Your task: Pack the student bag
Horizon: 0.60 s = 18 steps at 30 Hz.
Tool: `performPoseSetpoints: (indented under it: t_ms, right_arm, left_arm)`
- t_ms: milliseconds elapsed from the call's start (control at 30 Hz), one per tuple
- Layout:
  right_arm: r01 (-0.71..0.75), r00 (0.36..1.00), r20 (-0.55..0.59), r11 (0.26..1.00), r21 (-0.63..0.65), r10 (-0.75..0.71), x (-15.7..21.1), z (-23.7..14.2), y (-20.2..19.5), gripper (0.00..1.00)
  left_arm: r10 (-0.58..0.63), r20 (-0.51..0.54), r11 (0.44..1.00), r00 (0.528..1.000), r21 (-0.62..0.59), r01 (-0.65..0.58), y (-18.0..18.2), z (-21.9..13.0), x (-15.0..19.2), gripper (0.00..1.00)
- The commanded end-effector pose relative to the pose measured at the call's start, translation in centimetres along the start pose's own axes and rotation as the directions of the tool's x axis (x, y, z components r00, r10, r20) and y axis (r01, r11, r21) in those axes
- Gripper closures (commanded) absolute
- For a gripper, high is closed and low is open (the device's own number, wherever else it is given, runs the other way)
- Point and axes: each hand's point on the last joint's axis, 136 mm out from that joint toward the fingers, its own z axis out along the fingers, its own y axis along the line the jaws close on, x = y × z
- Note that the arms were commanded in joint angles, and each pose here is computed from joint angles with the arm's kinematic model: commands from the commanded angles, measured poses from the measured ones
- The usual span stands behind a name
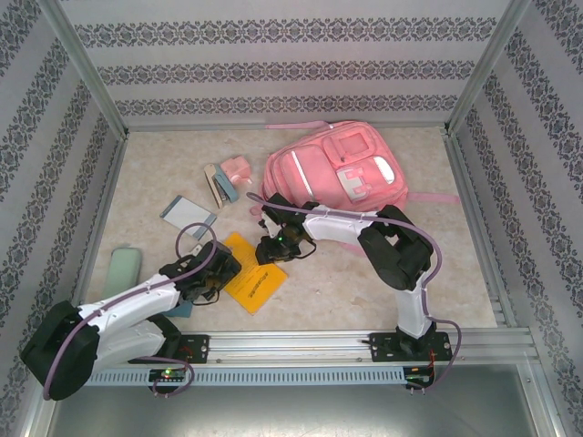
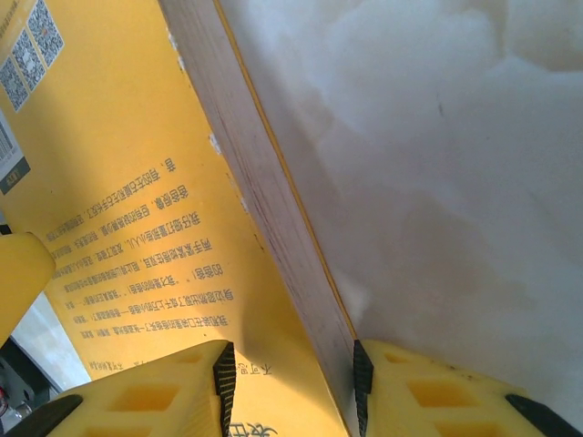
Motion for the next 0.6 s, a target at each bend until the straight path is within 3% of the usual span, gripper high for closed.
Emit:
performPoseSetpoints:
  t_ms: [0, 133, 367, 567]
  right_arm:
    - [-0.005, 1.000, -0.027, 0.997, -0.074, 0.003, 0.6, 0.8, 1.7, 0.60]
    - [-0.009, 1.000, -0.029, 0.997, -0.073, 0.007, 0.7, 0.9, 1.7, 0.60]
    - [-0.020, 0.999, -0.031, 0.998, -0.064, 0.018, 0.6, 0.9, 1.3, 0.60]
    - [-0.020, 1.000, -0.025, 0.998, -0.062, 0.018, 0.3, 0.6, 1.3, 0.60]
  left_arm:
    - [-0.002, 0.026, 0.935, 1.000, 0.354, -0.007, -7.4, -0.2, -0.5, 0.27]
    - [0.037, 0.071, 0.869, 0.997, 0.489, -0.067, -10.4, -2.9, -1.1, 0.29]
    - [0.039, 0.127, 0.782, 0.991, 0.614, -0.109, -12.5, -6.7, -2.0, 0.37]
    - [0.062, 0.103, 0.790, 0.993, 0.603, -0.112, -12.5, -6.1, -1.4, 0.43]
